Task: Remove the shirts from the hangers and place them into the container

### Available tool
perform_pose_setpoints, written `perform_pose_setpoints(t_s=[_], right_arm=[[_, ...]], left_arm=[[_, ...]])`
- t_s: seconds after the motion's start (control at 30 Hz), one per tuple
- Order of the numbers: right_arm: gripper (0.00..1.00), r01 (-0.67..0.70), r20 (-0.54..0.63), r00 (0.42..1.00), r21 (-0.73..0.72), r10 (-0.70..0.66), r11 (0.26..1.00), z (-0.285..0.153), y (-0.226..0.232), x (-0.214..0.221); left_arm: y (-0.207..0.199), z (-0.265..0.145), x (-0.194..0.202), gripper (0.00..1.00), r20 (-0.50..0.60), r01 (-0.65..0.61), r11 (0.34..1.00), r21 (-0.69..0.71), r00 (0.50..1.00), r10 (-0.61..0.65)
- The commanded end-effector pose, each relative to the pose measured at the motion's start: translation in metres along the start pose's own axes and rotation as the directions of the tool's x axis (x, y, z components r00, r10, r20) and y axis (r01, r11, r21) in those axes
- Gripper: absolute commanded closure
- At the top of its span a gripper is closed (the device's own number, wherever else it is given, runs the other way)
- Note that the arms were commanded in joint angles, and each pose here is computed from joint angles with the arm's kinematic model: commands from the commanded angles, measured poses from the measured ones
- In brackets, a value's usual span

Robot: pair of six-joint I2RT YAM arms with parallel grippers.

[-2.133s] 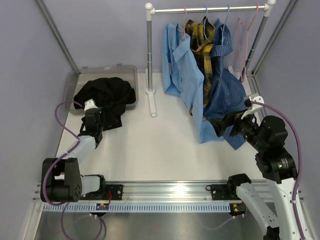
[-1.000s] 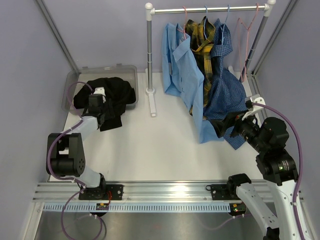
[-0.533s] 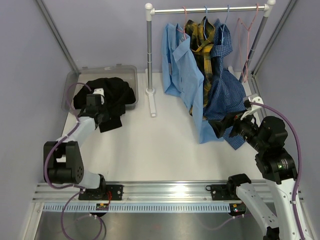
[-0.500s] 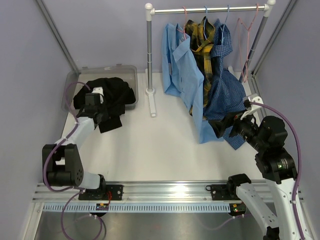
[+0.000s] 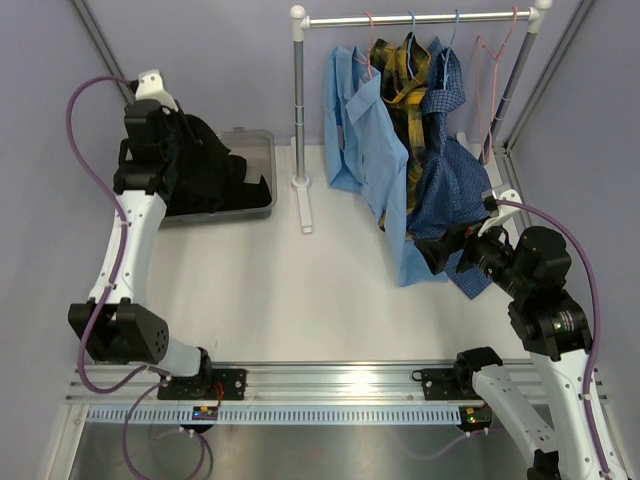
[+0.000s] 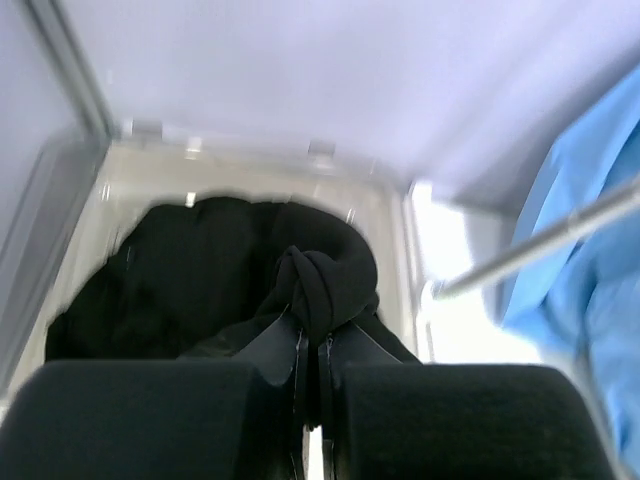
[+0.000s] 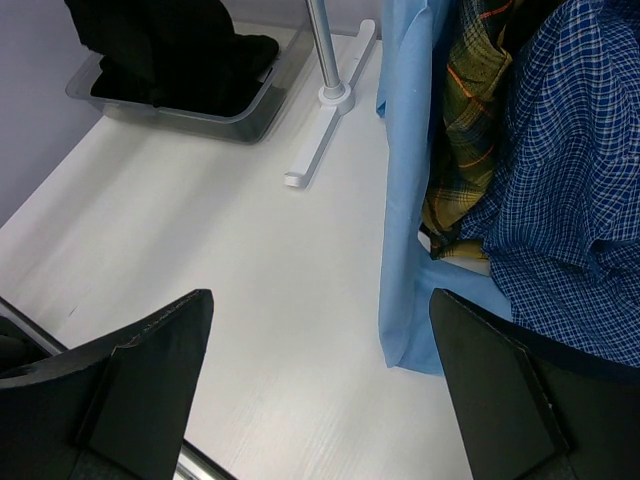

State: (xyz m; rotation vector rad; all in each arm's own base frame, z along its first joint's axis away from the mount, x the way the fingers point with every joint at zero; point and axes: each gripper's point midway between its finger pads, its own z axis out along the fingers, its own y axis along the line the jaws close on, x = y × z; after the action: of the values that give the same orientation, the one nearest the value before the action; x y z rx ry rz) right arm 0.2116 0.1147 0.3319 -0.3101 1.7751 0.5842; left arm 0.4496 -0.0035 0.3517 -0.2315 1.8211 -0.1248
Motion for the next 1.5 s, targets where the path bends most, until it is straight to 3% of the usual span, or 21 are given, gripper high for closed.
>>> perform_pose_setpoints(t_s=[0.0,0.07,0.17,0.43,0.67,0.73,0.8,0.83,0.87,1.0,1.07,1.23,1.47], right_arm=[[0.01,0.018,0.027,0.999,-0.021,-0.018,1.0,-0.006,0.008,-0.012],[0.0,0.018,0.021,1.0,-0.011,-0.018,1.0,-0.006,0.006,-0.011],[0.0,0.02,0.012,1.0,0.006,-0.02,1.0,-0.007,0.003,-0.01],[0.0,0.018,-0.005,1.0,0.02,-0.017,1.0,-0.008,0.002,-0.013],[0.0,0.022,-0.029,0.999,0.016,-0.021,1.0,-0.011,0.004,-0.019],[0.0,0.031,-0.021,0.999,0.001,-0.031,1.0,-0.011,0.008,-0.027],[0.0,0.037,-0.022,0.999,-0.034,-0.038,0.999,-0.01,0.015,-0.036],[0.01,0.038,-0.019,0.999,-0.044,-0.038,0.998,-0.01,0.017,-0.04],[0.01,0.034,-0.02,0.999,-0.05,-0.035,0.998,-0.008,0.018,-0.043],[0.0,0.017,-0.014,1.0,-0.063,-0.018,0.998,0.002,0.021,-0.064],[0.01,0.006,-0.003,1.0,-0.043,-0.007,0.999,0.005,0.019,-0.076],[0.02,-0.025,0.025,0.999,0.012,0.025,1.0,0.024,0.009,-0.115],[0.07,-0.104,0.028,0.995,0.188,0.1,0.977,0.065,-0.028,-0.156]], left_arm=[[-0.012,0.022,-0.038,1.0,0.071,0.049,0.999,0.019,0.996,-0.051],[-0.012,0.034,-0.045,1.0,0.1,0.057,0.998,0.016,0.993,-0.058],[-0.007,0.06,-0.027,1.0,0.065,0.078,0.997,-0.008,0.995,-0.078],[0.021,0.126,0.128,1.0,-0.199,0.172,0.977,-0.123,0.961,-0.194],[0.033,0.155,0.204,1.0,-0.337,0.146,0.975,-0.166,0.921,-0.195],[0.028,0.151,0.2,0.99,-0.348,0.147,0.979,-0.143,0.918,-0.189],[0.019,0.136,0.168,0.77,-0.298,0.136,0.986,-0.094,0.942,-0.158],[0.017,0.129,0.152,0.77,-0.268,0.131,0.988,-0.086,0.952,-0.149],[0.016,0.119,0.137,0.6,-0.238,0.123,0.989,-0.079,0.961,-0.138],[0.01,0.051,0.046,0.21,-0.065,0.061,0.996,-0.062,0.996,-0.065],[0.009,0.026,0.023,0.01,-0.021,0.04,0.997,-0.059,0.999,-0.042],[0.004,-0.052,-0.014,0.01,0.065,-0.021,1.0,-0.023,0.998,0.022],[-0.007,-0.123,0.026,0.01,-0.015,-0.013,0.998,0.059,1.0,0.014]])
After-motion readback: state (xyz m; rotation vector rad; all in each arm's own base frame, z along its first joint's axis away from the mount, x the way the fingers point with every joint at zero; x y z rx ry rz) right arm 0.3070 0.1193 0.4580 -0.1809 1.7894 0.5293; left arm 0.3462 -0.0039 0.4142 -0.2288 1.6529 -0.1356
